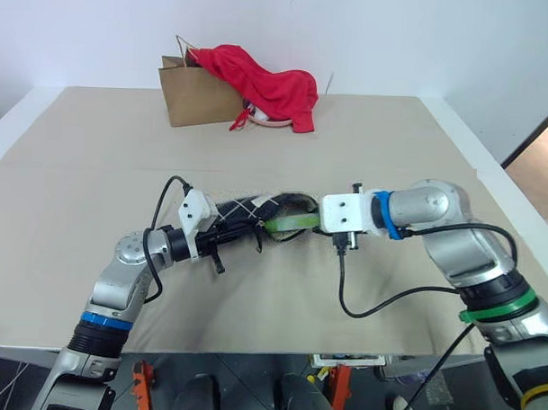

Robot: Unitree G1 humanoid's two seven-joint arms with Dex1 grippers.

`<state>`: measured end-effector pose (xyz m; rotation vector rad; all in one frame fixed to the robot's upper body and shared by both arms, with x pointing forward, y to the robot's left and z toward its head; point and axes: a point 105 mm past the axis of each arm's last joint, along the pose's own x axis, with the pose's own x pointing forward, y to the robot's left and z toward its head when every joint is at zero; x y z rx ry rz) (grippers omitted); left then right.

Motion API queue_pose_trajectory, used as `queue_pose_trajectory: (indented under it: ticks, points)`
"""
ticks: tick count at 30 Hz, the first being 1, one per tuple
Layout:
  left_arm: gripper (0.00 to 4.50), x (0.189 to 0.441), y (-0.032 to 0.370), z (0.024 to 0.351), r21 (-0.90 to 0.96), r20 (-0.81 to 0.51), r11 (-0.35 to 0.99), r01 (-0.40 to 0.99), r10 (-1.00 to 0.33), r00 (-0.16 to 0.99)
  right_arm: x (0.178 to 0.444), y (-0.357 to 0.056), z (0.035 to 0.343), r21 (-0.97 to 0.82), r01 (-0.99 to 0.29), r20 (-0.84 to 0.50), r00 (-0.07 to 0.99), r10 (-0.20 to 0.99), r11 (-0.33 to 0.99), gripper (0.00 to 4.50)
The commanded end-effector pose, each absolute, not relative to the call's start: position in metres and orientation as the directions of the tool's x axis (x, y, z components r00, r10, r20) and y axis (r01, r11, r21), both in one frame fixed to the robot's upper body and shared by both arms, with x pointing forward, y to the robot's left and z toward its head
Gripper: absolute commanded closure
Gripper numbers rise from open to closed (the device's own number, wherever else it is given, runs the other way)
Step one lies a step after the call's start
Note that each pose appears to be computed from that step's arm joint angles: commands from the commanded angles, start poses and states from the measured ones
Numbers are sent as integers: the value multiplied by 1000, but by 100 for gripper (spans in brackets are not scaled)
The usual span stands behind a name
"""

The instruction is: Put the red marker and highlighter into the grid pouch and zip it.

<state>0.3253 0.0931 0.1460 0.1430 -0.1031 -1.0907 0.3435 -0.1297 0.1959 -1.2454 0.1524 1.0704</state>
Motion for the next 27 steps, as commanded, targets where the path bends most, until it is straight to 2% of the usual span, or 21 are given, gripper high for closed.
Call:
queue_pose_trajectory:
  ticks: [1, 8, 14, 18, 27]
  points:
    - [450, 324, 93, 165, 218, 66, 455, 863, -889, 452, 335, -140, 219, -697, -717, -587, 552, 592, -22, 353]
    - [450, 326, 88, 167, 217, 72, 456, 863, -889, 451, 322, -120, 222, -673, -739, -561, 518, 645, 8, 353]
    - [450, 325, 87, 167, 214, 75, 452, 866, -891, 447, 331, -112, 215, -699, -714, -576, 548, 606, -19, 353]
    - [450, 325, 87, 167, 213, 74, 451, 867, -892, 445, 336, -99, 212, -706, -705, -587, 531, 611, -65, 353]
    - [450, 326, 90, 168, 208, 78, 457, 865, -889, 451, 358, -97, 200, -720, -685, -613, 554, 564, -111, 353]
